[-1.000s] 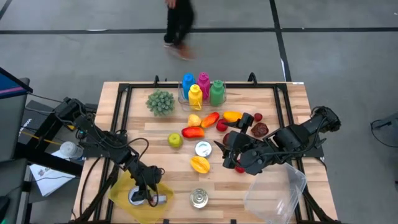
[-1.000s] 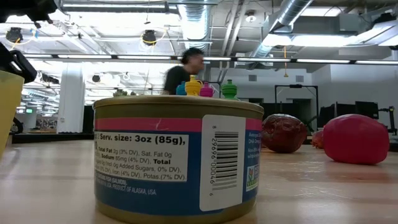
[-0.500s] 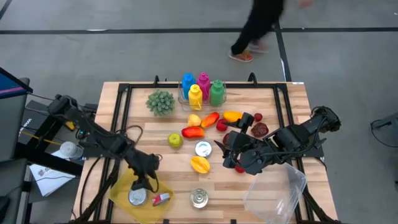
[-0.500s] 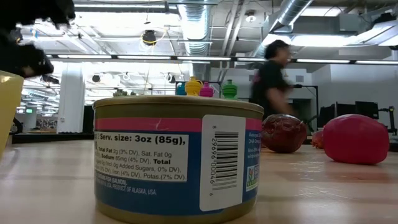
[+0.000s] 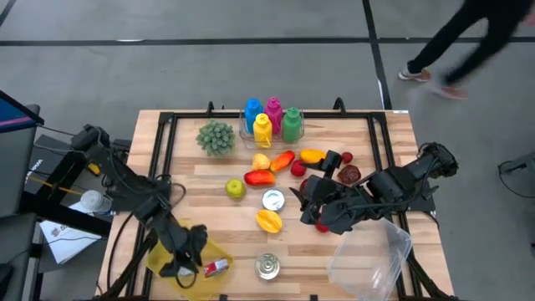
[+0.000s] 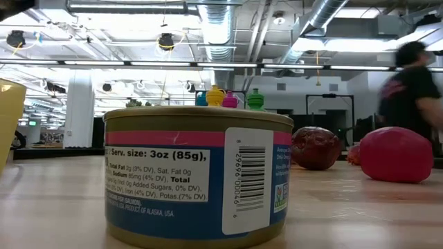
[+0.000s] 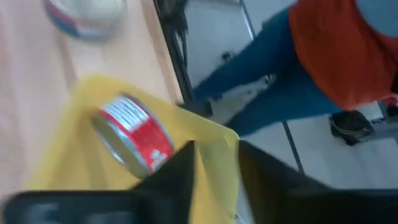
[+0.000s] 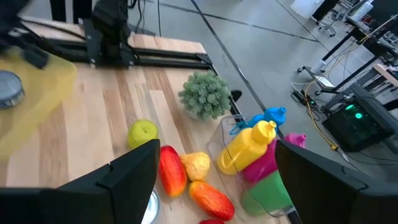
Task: Pick & Place Food Item
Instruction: Put the red tuna can into the yellow bin
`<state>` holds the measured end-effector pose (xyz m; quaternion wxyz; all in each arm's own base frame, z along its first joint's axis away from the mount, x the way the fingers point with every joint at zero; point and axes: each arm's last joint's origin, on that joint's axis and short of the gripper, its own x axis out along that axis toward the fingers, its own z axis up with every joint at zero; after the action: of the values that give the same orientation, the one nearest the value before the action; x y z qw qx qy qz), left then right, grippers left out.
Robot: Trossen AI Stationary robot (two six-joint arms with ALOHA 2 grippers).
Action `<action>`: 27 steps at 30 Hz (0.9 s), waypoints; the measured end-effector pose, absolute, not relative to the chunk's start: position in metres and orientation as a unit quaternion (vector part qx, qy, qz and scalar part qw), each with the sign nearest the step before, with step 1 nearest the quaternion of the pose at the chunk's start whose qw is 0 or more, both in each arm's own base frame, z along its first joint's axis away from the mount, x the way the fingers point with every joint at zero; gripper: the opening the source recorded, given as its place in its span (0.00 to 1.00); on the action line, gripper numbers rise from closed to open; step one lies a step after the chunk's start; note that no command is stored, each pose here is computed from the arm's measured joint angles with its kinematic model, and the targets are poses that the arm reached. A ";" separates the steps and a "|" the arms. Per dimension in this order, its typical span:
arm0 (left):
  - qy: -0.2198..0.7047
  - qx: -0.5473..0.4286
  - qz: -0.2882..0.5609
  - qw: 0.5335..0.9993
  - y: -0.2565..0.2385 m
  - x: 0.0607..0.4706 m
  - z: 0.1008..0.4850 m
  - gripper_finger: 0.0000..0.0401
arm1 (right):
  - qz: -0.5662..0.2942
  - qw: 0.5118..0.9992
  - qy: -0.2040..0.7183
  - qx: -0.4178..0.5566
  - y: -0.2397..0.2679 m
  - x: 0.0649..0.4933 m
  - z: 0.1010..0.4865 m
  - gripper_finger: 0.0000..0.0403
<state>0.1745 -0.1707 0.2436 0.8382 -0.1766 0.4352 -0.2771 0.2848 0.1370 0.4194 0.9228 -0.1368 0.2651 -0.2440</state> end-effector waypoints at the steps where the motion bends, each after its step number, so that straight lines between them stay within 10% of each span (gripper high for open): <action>1: 0.444 -0.179 -0.280 0.832 -0.175 0.177 0.240 0.13 | -0.246 0.921 0.268 -0.139 0.136 0.285 0.419 0.77; 27: 0.519 -0.221 -0.140 0.814 -0.218 0.235 0.208 0.00 | -0.270 0.862 0.368 -0.222 0.110 0.275 0.406 0.77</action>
<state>0.2353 -0.2178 0.2080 0.8136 -0.2209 0.5191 -0.1404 0.2748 0.1097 0.4059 0.8618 -0.2217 0.3675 -0.2702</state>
